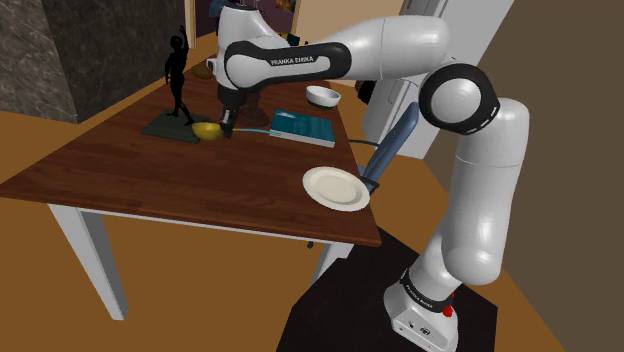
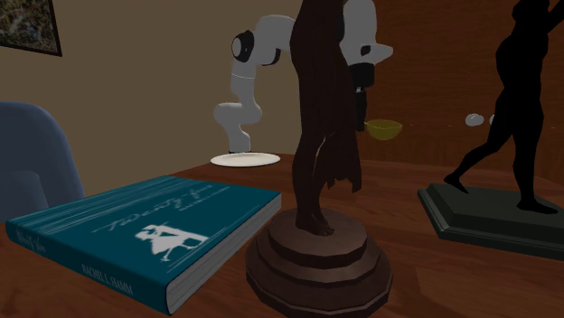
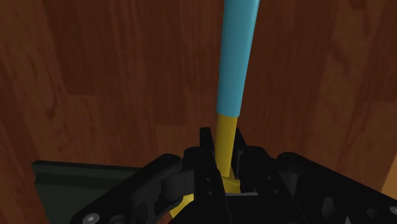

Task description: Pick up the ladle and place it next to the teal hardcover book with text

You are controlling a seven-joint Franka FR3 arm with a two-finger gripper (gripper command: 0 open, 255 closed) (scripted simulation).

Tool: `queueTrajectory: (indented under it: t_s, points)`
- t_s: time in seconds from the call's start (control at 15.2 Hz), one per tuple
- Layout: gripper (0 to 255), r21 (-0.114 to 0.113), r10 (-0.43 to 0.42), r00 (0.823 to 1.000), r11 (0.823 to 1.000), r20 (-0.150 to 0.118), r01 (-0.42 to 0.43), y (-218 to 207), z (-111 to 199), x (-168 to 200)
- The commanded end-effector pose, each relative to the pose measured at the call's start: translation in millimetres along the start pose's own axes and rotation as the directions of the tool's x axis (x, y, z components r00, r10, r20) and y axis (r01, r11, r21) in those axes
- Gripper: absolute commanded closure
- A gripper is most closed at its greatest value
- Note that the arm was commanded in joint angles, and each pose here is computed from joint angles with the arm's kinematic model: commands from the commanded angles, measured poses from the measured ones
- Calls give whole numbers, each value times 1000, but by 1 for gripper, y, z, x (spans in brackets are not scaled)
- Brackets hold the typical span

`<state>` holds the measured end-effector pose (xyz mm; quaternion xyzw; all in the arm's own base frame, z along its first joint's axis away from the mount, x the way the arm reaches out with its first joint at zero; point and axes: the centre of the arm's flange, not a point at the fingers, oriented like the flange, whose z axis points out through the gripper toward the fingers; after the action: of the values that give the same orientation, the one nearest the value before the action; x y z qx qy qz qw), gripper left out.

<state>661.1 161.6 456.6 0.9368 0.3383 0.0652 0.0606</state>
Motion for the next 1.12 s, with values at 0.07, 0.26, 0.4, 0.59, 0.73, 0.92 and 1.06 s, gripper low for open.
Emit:
queueTrajectory:
  t_s: [0.07,0.26,0.4,0.59,0.73,0.92,1.06]
  points:
    - [255,0,0,1000,1000,0,0,31,3,-21]
    - [255,0,0,1000,1000,0,0,63,6,-43]
    - [255,0,0,1000,1000,0,0,85,8,-58]
    - [255,0,0,1000,1000,0,0,117,10,-81]
    - [255,0,0,1000,1000,0,0,139,12,-96]
    - [255,0,0,1000,1000,0,0,148,24,-104]
    - [255,0,0,1000,1000,0,0,147,34,-105]
